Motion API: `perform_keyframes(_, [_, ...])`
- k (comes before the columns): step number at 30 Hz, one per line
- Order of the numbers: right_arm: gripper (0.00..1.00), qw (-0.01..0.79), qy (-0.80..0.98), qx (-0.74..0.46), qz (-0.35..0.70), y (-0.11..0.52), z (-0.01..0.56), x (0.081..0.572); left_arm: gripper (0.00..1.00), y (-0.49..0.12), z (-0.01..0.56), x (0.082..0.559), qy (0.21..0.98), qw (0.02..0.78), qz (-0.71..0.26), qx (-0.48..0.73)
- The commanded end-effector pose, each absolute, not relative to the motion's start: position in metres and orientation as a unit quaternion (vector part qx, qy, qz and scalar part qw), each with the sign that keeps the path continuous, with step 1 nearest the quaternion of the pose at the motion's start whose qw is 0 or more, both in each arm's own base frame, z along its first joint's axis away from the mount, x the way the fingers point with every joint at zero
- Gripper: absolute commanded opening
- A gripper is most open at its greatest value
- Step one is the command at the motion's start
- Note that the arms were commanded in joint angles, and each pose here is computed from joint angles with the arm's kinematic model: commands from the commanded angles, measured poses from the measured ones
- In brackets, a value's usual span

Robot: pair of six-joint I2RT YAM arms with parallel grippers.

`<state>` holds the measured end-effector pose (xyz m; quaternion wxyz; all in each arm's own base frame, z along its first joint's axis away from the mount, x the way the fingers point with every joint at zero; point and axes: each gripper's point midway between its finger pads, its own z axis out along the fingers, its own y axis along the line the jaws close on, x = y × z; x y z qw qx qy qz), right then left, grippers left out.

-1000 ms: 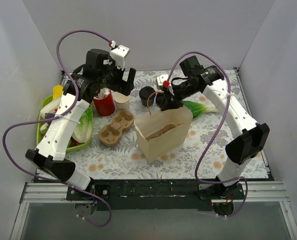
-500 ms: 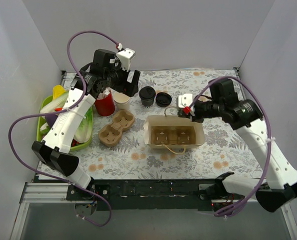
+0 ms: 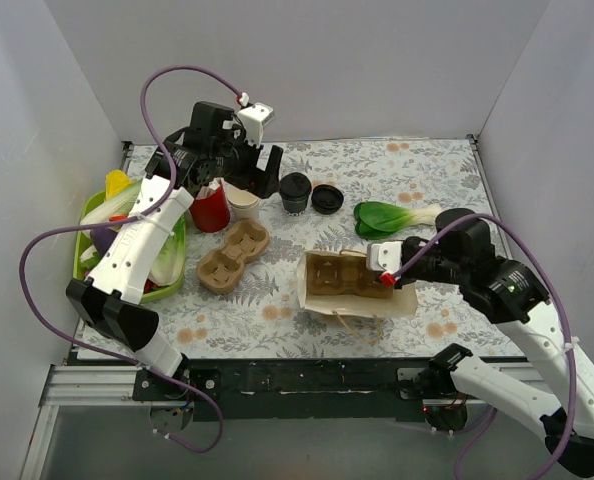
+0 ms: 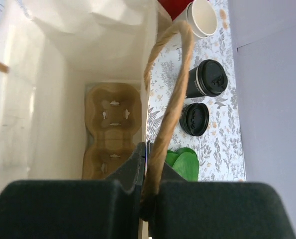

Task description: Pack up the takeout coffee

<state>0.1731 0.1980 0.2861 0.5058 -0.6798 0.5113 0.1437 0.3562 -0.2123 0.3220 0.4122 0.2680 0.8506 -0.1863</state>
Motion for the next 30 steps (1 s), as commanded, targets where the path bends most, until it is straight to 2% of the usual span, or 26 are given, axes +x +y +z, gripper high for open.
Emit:
perform_keyframes(1, [0.01, 0.538, 0.479, -0.679, 0.142, 0.197, 0.313, 0.163, 0.89, -0.210, 0.323, 0.347, 0.851, 0.407, -0.197, 0.268])
perform_keyframes(16, [0.01, 0.456, 0.454, -0.727, 0.240, 0.184, 0.270, 0.091, 0.88, -0.212, 0.297, 0.333, 0.861, 0.367, -0.209, 0.285])
perform_keyframes(20, [0.01, 0.460, 0.458, -0.723, 0.236, 0.184, 0.271, 0.093, 0.88, -0.216, 0.295, 0.328, 0.854, 0.361, -0.219, 0.304])
perform_keyframes(22, [0.01, 0.475, 0.491, -0.693, 0.231, 0.190, 0.279, 0.109, 0.88, -0.218, 0.295, 0.327, 0.849, 0.360, -0.223, 0.316])
perform_keyframes(27, [0.01, 0.439, 0.557, -0.663, 0.238, 0.193, 0.276, 0.124, 0.92, -0.220, 0.301, 0.338, 0.796, 0.419, -0.201, 0.388])
perform_keyframes(30, [0.01, 0.446, 0.577, -0.641, 0.239, 0.193, 0.277, 0.134, 0.94, -0.223, 0.291, 0.348, 0.761, 0.439, -0.181, 0.442])
